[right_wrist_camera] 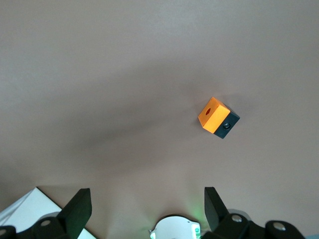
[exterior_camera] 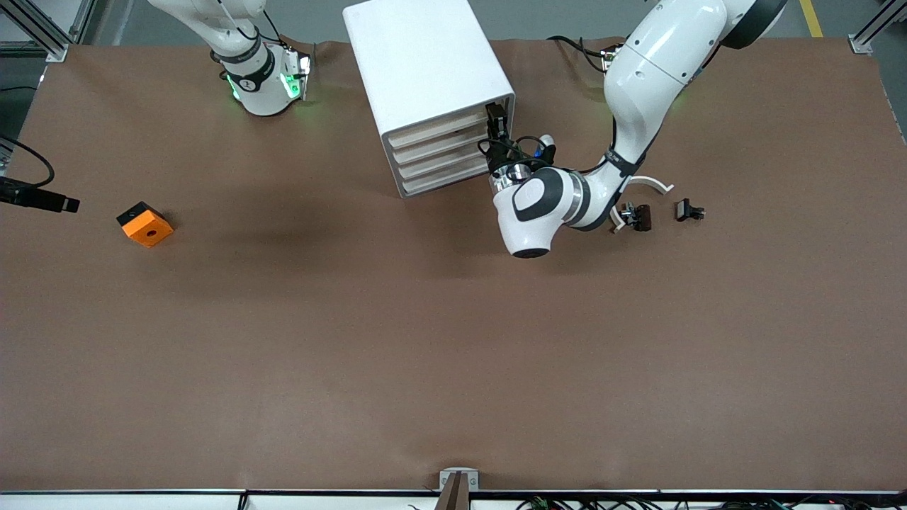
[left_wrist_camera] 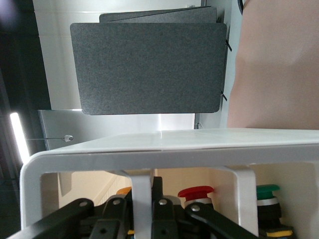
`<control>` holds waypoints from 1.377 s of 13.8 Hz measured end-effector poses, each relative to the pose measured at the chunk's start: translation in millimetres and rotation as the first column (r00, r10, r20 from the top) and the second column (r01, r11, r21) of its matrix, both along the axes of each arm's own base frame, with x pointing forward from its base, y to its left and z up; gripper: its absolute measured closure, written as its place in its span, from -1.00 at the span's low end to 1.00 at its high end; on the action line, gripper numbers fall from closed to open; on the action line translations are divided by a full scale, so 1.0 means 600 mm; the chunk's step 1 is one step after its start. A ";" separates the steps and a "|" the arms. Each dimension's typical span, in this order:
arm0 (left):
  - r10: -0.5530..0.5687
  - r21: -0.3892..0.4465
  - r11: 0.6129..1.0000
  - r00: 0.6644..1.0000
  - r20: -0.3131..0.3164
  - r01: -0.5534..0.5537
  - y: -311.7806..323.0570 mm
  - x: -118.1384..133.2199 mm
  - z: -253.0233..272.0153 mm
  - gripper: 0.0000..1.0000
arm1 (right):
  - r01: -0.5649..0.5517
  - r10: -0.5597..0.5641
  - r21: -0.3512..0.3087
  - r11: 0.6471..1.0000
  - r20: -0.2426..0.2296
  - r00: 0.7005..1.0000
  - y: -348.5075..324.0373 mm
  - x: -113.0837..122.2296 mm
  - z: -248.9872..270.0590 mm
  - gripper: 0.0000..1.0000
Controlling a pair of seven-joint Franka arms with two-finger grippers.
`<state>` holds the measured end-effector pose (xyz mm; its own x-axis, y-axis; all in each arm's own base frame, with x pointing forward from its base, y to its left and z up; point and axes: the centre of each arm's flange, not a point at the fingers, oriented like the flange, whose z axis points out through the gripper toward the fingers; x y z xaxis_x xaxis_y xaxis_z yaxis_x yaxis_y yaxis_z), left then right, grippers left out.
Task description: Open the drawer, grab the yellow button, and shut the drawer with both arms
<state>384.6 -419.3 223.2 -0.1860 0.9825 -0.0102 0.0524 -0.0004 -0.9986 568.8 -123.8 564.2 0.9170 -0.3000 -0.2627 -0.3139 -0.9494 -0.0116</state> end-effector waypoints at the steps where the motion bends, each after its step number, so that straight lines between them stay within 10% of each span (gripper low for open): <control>1: 0.000 -0.001 1.000 1.000 0.000 0.000 0.000 0.000 0.000 0.81 | 0.018 -0.018 -0.003 1.000 -0.008 1.000 0.005 0.000 -0.001 -1.00; 19: 0.116 -0.055 0.992 0.992 0.050 -0.113 0.065 0.093 0.018 0.82 | 0.276 -0.280 -0.069 0.959 -0.047 0.959 0.219 0.017 0.007 -1.00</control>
